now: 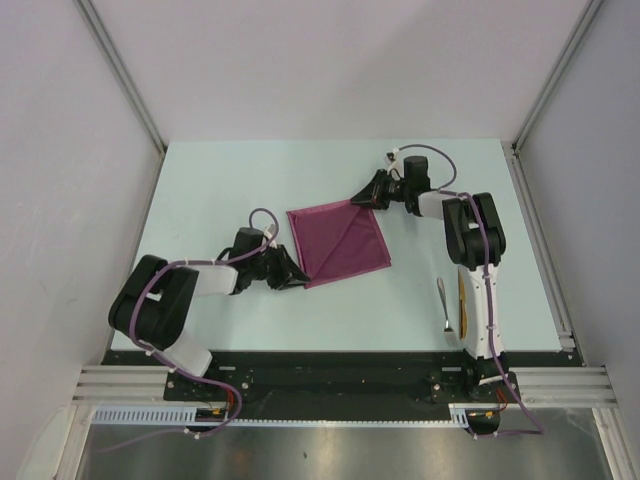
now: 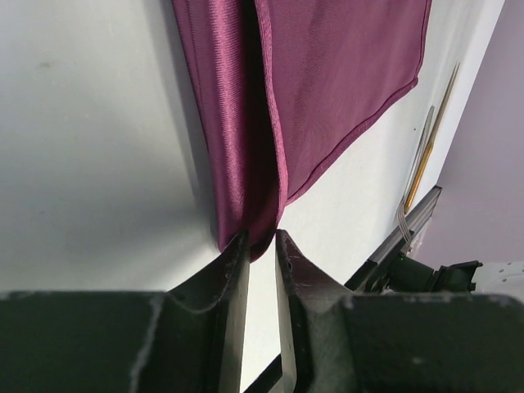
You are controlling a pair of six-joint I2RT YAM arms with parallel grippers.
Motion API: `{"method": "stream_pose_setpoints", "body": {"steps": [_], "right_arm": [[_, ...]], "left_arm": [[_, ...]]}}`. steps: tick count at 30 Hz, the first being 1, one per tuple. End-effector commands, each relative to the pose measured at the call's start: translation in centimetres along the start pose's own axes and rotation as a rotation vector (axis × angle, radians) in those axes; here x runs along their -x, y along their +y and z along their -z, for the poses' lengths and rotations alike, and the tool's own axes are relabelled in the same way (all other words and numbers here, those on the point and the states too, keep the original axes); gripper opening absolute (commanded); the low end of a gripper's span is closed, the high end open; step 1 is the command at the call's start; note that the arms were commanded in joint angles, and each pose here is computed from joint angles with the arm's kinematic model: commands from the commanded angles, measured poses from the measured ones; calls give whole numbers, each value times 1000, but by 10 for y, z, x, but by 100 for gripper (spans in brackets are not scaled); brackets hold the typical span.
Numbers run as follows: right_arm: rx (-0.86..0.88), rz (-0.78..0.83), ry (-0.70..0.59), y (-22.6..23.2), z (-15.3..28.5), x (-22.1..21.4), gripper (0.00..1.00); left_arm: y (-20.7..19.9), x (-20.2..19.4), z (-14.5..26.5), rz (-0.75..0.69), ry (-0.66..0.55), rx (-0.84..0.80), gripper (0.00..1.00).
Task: Fold the napkin into a case and place the utensils inside
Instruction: Smooth out the upper triangle-folded napkin at the center of the board.
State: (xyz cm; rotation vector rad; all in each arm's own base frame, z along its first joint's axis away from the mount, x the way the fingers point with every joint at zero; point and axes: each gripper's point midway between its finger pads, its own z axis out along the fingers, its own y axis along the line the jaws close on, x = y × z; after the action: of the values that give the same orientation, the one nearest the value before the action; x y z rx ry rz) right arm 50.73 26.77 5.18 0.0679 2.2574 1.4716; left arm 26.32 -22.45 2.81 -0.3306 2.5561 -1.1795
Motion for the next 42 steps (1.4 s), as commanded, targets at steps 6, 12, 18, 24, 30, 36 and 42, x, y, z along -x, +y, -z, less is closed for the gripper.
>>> {"method": "stream_pose_setpoints", "body": {"steps": [6,12,18,24,30,36,42], "right_arm": [[82,38,-38,8,-18,31,15],[106,59,-39,29,-12,40,14],[-79,58,-49,35,16,48,31],[-101,102,-84,55,55,51,36],[-62,96,-91,60,76,37,37],[-50,96,-93,57,79,36,36],[-37,82,-81,50,71,32,35]], "left_arm": [[-20,21,6,-68,-71,-27,41],[-41,94,29,-160,-240,47,62],[-62,174,23,-322,-340,189,49],[-49,212,-8,-413,-243,295,53],[-34,229,-18,-499,-199,376,44],[-18,221,-38,-481,-129,369,47],[-10,219,-47,-463,-108,369,38]]}}
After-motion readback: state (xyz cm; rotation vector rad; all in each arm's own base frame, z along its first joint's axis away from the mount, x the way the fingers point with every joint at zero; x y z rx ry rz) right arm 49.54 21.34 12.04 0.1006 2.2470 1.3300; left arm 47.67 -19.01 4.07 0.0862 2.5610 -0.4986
